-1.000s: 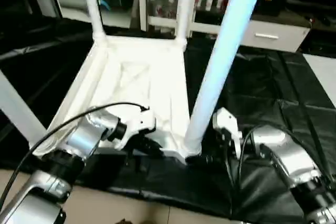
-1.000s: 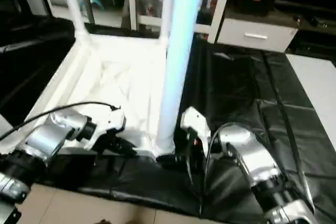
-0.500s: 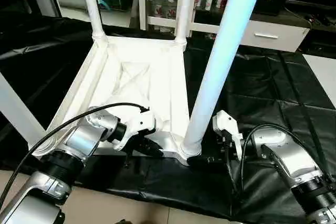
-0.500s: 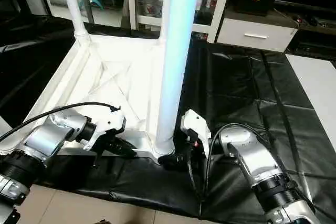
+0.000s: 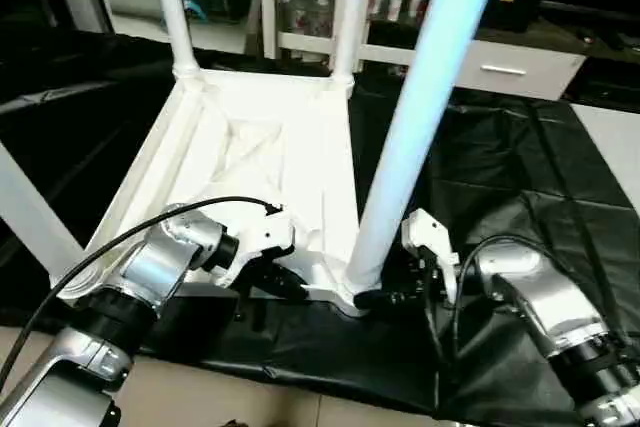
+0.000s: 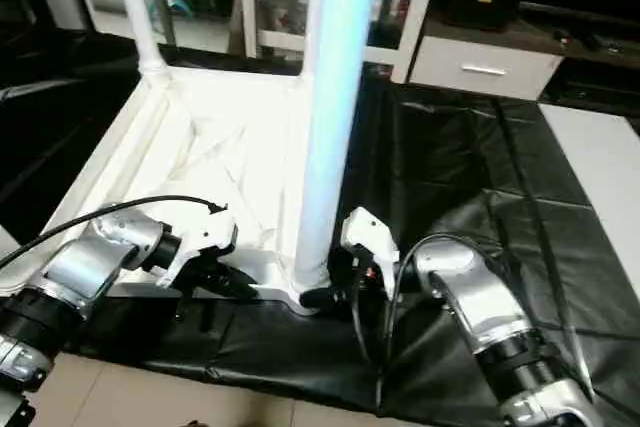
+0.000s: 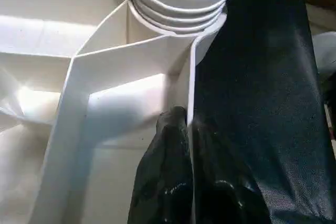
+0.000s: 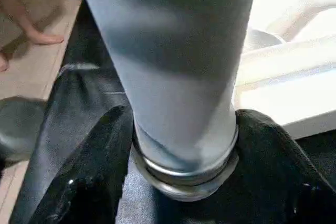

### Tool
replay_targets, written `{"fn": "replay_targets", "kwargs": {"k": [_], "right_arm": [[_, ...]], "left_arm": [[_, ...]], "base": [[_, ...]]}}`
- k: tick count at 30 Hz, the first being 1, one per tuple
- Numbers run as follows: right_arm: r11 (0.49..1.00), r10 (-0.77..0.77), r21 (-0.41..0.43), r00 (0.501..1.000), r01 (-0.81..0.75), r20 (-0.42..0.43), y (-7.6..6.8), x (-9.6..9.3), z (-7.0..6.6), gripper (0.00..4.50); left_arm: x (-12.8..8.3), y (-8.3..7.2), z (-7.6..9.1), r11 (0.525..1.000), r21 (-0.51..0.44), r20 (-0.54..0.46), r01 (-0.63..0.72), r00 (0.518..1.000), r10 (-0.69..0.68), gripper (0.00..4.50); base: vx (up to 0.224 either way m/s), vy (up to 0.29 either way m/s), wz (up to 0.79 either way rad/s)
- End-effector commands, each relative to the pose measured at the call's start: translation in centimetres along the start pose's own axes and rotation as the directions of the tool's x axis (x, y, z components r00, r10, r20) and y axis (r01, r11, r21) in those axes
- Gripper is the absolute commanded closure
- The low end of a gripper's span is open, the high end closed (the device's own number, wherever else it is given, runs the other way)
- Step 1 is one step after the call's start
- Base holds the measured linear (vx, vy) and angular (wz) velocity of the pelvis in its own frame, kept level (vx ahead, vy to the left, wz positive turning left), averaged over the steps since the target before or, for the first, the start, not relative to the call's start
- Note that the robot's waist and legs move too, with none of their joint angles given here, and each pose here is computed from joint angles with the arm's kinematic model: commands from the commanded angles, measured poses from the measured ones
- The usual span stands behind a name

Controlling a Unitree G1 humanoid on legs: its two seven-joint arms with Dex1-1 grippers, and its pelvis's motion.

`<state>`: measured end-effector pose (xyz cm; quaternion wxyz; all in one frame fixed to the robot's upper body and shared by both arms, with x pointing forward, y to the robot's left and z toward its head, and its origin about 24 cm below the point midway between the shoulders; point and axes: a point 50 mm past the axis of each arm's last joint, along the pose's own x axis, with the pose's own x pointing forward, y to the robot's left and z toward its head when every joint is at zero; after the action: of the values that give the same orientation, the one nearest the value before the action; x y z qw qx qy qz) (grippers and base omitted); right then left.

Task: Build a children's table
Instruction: Rotate leg to tighten

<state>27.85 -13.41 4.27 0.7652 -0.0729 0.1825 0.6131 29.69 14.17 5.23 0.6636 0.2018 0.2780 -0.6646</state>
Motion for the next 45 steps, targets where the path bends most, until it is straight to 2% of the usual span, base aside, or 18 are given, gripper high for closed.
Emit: {"fn": "replay_targets", "kwargs": {"k": [1, 6, 8, 11, 12, 17, 21, 25, 27, 30, 31, 32, 33, 38, 39, 41, 43, 45], "right_arm": [[0.986, -0.164, -0.016, 0.986, 0.165, 0.02, -1.5, 0.3, 0.5, 1.82], [0.931, -0.359, 0.079, 0.932, 0.355, 0.042, -2.6, 1.9, 0.0, 1.83], [0.916, -0.394, 0.095, 0.918, 0.389, 0.04, -2.8, 2.2, 0.0, 1.83], [0.837, -0.538, 0.134, 0.843, 0.531, 0.016, -3.5, 3.6, -0.4, 1.84], [0.837, -0.538, 0.134, 0.843, 0.531, 0.016, -3.5, 3.6, -0.4, 1.84], [0.609, -0.764, 0.215, 0.637, 0.764, -0.102, -4.1, 6.5, -0.9, 1.84], [0.523, -0.812, 0.253, 0.566, 0.814, -0.142, -4.0, 8.5, -0.3, 1.85], [0.522, -0.817, 0.264, 0.564, 0.811, -0.118, -3.9, 9.7, 0.6, 1.85], [0.515, -0.822, 0.312, 0.564, 0.798, -0.084, -4.0, 9.9, 1.1, 1.85], [0.556, -0.81, 0.345, 0.585, 0.756, 0.023, -4.3, 9.5, 2.4, 1.85], [0.562, -0.814, 0.338, 0.578, 0.755, 0.061, -4.5, 9.1, 2.8, 1.85], [0.562, -0.817, 0.332, 0.571, 0.757, 0.082, -4.6, 8.8, 3.0, 1.29], [0.574, -0.813, 0.323, 0.572, 0.753, 0.112, -4.8, 8.2, 3.3, 1.15], [0.637, -0.771, 0.273, 0.606, 0.721, 0.197, -5.4, 5.6, 4.0, 0.83], [0.714, -0.7, 0.249, 0.679, 0.654, 0.223, -5.2, 4.8, 4.0, 0.72], [0.817, -0.576, 0.164, 0.778, 0.552, 0.25, -4.4, 3.6, 4.0, 0.6], [0.859, -0.51, 0.1, 0.824, 0.502, 0.247, -3.9, 3.0, 3.9, 0.4], [0.927, -0.358, -0.044, 0.914, 0.372, 0.193, -2.6, 1.2, 3.1, 0.29]], "left_arm": [[2.2, -0.3, -1.9, 0.998, -0.059, -0.09, -0.026, 0.996, 0.02, 4.5], [3.0, 1.8, -1.1, 0.966, -0.083, -0.068, -0.244, 0.969, 0.239, 4.5], [3.1, 2.0, -0.9, 0.96, -0.086, -0.067, -0.265, 0.963, 0.26, 4.5], [3.4, 2.8, -0.3, 0.934, -0.092, -0.058, -0.345, 0.938, 0.341, 4.5], [3.4, 2.8, -0.3, 0.934, -0.092, -0.058, -0.345, 0.938, 0.341, 4.5], [3.7, 4.0, 1.0, 0.884, -0.116, -0.032, -0.453, 0.891, 0.452, 4.5], [3.7, 4.8, 1.7, 0.843, -0.132, -0.027, -0.522, 0.852, 0.523, 4.5], [3.7, 5.2, 2.1, 0.812, -0.14, -0.017, -0.566, 0.822, 0.57, 4.5], [3.7, 5.3, 2.1, 0.809, -0.147, -0.015, -0.569, 0.819, 0.574, 4.5], [3.6, 5.2, 1.8, 0.812, -0.142, -0.017, -0.566, 0.822, 0.57, 4.5], [3.6, 5.1, 1.7, 0.816, -0.136, -0.016, -0.562, 0.825, 0.565, 4.5], [3.5, 5.1, 1.6, 0.818, -0.133, -0.016, -0.559, 0.827, 0.562, 4.5], [3.5, 5.0, 1.5, 0.823, -0.129, -0.018, -0.554, 0.831, 0.556, 4.5], [3.1, 4.6, 0.6, 0.842, -0.119, -0.034, -0.527, 0.849, 0.527, 4.5], [2.9, 4.4, 0.2, 0.855, -0.112, -0.042, -0.507, 0.862, 0.505, 4.5], [2.8, 4.1, -0.3, 0.871, -0.106, -0.051, -0.48, 0.877, 0.477, 4.5], [2.7, 4.0, -0.5, 0.88, -0.096, -0.056, -0.465, 0.885, 0.461, 4.5], [2.5, 3.5, -0.8, 0.908, -0.085, -0.06, -0.41, 0.912, 0.406, 4.5]], "base": [[0.0, 0.0, 0.0], [-0.054, -0.002, -0.03], [-0.026, 0.004, -0.04], [-0.019, 0.005, -0.05], [0.0, 0.0, 0.0], [0.0, 0.0, 0.0], [0.0, 0.0, 0.0], [0.0, 0.0, 0.0], [0.0, 0.0, 0.0], [0.0, 0.0, 0.0], [0.0, 0.0, 0.0], [0.0, 0.0, 0.0], [0.0, 0.0, 0.0], [0.0, 0.0, 0.0], [0.0, 0.0, 0.0], [0.0, 0.0, 0.0], [0.0, 0.0, 0.0], [0.0, 0.0, 0.0]]}}
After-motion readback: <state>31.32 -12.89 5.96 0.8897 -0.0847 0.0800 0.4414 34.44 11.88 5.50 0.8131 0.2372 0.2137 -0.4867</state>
